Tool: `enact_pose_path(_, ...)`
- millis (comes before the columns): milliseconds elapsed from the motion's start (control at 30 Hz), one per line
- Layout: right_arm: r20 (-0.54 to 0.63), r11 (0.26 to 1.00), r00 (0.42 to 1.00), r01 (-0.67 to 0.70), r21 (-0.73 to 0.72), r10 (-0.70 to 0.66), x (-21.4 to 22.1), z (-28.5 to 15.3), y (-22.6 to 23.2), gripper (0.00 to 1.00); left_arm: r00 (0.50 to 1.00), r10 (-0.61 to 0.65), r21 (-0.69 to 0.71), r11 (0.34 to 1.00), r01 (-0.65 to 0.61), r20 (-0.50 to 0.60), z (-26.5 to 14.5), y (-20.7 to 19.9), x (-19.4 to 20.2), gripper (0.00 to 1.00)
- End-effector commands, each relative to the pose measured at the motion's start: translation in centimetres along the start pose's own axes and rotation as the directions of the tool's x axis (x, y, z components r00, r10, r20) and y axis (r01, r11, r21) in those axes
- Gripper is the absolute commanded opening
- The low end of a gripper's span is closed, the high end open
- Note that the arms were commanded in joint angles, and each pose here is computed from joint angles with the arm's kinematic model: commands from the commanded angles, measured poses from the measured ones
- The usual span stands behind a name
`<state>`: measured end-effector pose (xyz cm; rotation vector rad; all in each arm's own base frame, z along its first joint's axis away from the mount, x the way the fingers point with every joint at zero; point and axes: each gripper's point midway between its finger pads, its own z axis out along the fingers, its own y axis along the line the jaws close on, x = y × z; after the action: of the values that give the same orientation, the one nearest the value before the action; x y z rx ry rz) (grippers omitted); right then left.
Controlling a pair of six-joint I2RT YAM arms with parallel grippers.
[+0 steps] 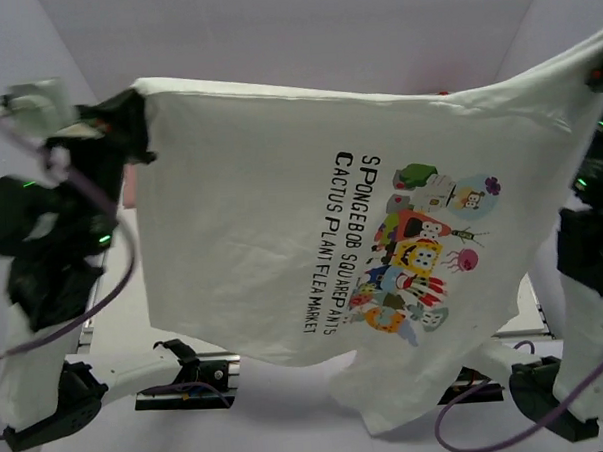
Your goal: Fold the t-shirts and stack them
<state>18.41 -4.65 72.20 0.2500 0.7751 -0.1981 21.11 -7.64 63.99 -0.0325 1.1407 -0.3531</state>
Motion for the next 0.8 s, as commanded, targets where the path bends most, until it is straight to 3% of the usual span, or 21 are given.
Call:
enact_pose_path(0, -0.127, 0.999, 0.991, 0.046, -0.005, -0.046, 7.5, 1.9, 2.4, 0.00, 0.983, 0.108, -0.166, 0.977, -0.133, -0.151, 2.9, 1.0, 8.3, 0.00)
enact_pose_path(67, -0.222, 0.996, 0.972, 0.075, -0.038, -0.082, 13.0, 2.0, 4.0, 0.00, 0.981, 0.100, -0.228, 0.964, -0.137, -0.168, 3.2, 1.8, 10.5, 0.00)
enact_pose_path(133, -0.260, 0.997, 0.962, 0.072, -0.041, -0.081, 15.9, 1.9, 4.7, 0.00, 0.967, 0.109, -0.249, 0.954, -0.167, -0.231, 3.5, 1.8, 15.2, 0.00)
enact_pose_path(167, -0.329, 0.994, 0.939, 0.086, -0.068, -0.104, 20.2, 1.0, 5.6, 0.00, 0.965, 0.085, -0.277, 0.948, -0.155, -0.249, 3.3, 2.2, 16.7, 0.00)
enact_pose_path(233, -0.354, 0.996, 0.932, 0.049, -0.074, -0.072, 22.7, 0.7, 6.5, 0.00, 0.932, 0.100, -0.288, 0.935, -0.207, -0.347, 2.8, 2.7, 22.0, 0.00)
enact_pose_path(400, -0.561, 0.987, 0.816, 0.069, -0.143, -0.138, 35.8, -2.3, 9.2, 0.00, 0.850, 0.067, -0.365, 0.883, -0.294, -0.523, 2.8, 6.1, 33.6, 0.00)
enact_pose_path(500, -0.653, 0.981, 0.732, 0.137, -0.136, -0.193, 43.1, -2.7, 9.9, 0.00, 0.803, 0.056, -0.375, 0.863, -0.338, -0.594, 4.5, 7.6, 36.8, 0.00)
enact_pose_path(533, -0.650, 0.982, 0.736, 0.147, -0.119, -0.189, 43.0, -1.7, 10.0, 0.00, 0.766, 0.056, -0.371, 0.851, -0.372, -0.641, 5.3, 9.0, 39.7, 0.00)
enact_pose_path(567, -0.700, 0.973, 0.678, 0.185, -0.136, -0.226, 47.4, -2.8, 10.2, 0.00, 0.771, 0.045, -0.377, 0.853, -0.360, -0.635, 6.6, 9.2, 40.1, 0.00)
enact_pose_path(633, -0.705, 0.972, 0.671, 0.190, -0.136, -0.230, 48.6, -2.2, 10.7, 0.00, 0.726, 0.023, -0.356, 0.861, -0.363, -0.687, 8.1, 11.0, 44.2, 0.00)
enact_pose_path(767, -0.738, 0.965, 0.623, 0.193, -0.176, -0.259, 54.7, -2.1, 12.7, 0.00, 0.750, 0.012, -0.376, 0.860, -0.346, -0.661, 14.0, 13.5, 45.3, 0.00)
